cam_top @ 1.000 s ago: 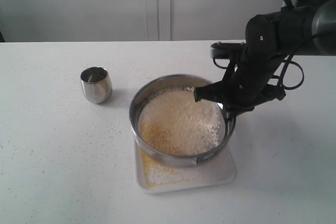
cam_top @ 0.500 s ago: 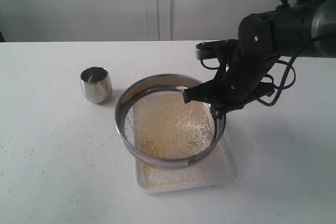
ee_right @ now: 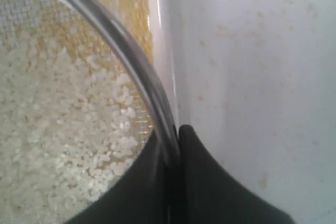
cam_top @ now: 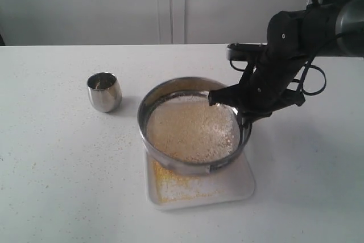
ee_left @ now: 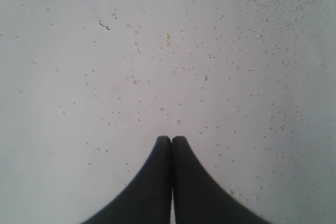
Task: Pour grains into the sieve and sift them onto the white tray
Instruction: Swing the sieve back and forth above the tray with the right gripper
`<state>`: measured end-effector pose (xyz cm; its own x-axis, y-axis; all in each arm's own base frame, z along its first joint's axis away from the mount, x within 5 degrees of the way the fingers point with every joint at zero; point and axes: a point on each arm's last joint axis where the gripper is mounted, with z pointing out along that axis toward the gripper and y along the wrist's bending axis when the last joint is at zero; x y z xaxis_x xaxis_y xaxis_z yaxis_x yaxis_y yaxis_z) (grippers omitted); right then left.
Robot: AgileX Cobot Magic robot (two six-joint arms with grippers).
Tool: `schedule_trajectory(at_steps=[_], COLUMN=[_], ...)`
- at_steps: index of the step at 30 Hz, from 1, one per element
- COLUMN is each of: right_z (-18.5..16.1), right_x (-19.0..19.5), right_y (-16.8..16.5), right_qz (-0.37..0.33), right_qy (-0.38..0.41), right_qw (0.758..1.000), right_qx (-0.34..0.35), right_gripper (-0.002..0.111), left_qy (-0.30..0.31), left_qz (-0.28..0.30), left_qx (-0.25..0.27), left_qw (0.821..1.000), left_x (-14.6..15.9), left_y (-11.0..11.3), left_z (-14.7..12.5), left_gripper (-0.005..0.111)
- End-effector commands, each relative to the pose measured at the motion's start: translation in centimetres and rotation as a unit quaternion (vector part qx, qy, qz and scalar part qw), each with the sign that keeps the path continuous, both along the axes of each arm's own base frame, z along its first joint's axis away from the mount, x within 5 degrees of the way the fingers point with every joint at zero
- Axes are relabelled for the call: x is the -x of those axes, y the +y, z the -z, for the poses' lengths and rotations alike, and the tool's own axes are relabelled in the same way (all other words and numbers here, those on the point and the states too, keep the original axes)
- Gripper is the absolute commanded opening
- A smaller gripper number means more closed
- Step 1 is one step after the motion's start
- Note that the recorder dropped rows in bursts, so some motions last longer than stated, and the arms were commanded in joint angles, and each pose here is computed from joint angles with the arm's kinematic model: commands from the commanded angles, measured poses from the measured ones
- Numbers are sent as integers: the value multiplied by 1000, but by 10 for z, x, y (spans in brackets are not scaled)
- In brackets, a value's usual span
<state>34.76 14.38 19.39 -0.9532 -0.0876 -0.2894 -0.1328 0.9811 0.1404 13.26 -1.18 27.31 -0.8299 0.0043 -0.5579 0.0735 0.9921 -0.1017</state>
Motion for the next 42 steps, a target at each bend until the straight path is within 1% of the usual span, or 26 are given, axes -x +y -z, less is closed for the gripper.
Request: schedule_trajectory(at_steps=[1,3,4,5,8,9,11,13,15,16,18,20,22,24,25,26,28,30,33,34,35,36,37,39,40,42], right_z=[-12,-16,-15,-14,-9,-9,-13,-14,-11,-9,-7,-4,-6,-10,-10,-10,-10,-9,-18,-21,-22,-21,-19,-15,-13,-13], right_x=[10,-3,-7,-6,13,17,15,3,-4,-1,12,24,17,4,-1,0,12,25,13,3,-3,-4,0,18,26,23], right_y=[11,9,7,6,8,11,17,17,15,14,15,20,25,24,23,21,15,12,16,18,18,17,15,9,7,8], right_qz=[-58,9,34,30,-49,-61,-64,-6,45,37,-33,-65,-58,-9,29,36,-8,-40,-36,-14,11,32,27,-21,-38,-45], right_qy=[-34,-74,-61,-31,46,45,-11,-62,-49,-20,35,37,-24,-75,-71,-50,17,44,-55,-94,-103,-80,-37,53,74,32], right_qw=[998,997,997,999,997,996,998,998,997,999,998,996,998,997,997,998,999,996,997,995,994,996,999,996,993,996], right_qx=[9,-24,-28,-14,37,39,21,-15,-30,-14,28,38,16,-6,-13,-4,48,72,28,2,-13,-13,8,66,82,76], right_gripper=[0,0,0,0,0,0,0,0,0,0,0,0,0,0,0,0,0,0,0,0,0,0,0,0,0,0], left_qy=[2,2,2,2,2,2,2,2,2,2,2,2,2,2,2,2,2,2,2,2,2,2,2,2,2,2], left_qz=[-1,-1,-1,-1,-1,-1,-2,-2,-2,-2,-2,-2,-2,-2,-2,-2,-2,-2,-2,-2,-2,-2,-2,-2,-2,-2], left_qx=[5,5,5,5,5,5,5,5,5,5,5,5,5,5,5,5,5,5,5,5,5,5,5,5,5,5], left_qw=[1000,1000,1000,1000,1000,1000,1000,1000,1000,1000,1000,1000,1000,1000,1000,1000,1000,1000,1000,1000,1000,1000,1000,1000,1000,1000], left_x=[2,2,2,2,2,2,2,2,2,2,2,2,2,2,2,2,2,2,2,2,2,2,2,2,2,2], left_y=[0,0,0,0,0,0,0,0,0,0,0,0,0,0,0,0,0,0,0,0,0,0,0,0,0,0], left_z=[1,1,1,1,1,1,1,1,1,1,1,1,1,1,1,1,1,1,1,1,1,1,1,1,1,1], left_gripper=[0,0,0,0,0,0,0,0,0,0,0,0,0,0,0,0,0,0,0,0,0,0,0,0,0,0])
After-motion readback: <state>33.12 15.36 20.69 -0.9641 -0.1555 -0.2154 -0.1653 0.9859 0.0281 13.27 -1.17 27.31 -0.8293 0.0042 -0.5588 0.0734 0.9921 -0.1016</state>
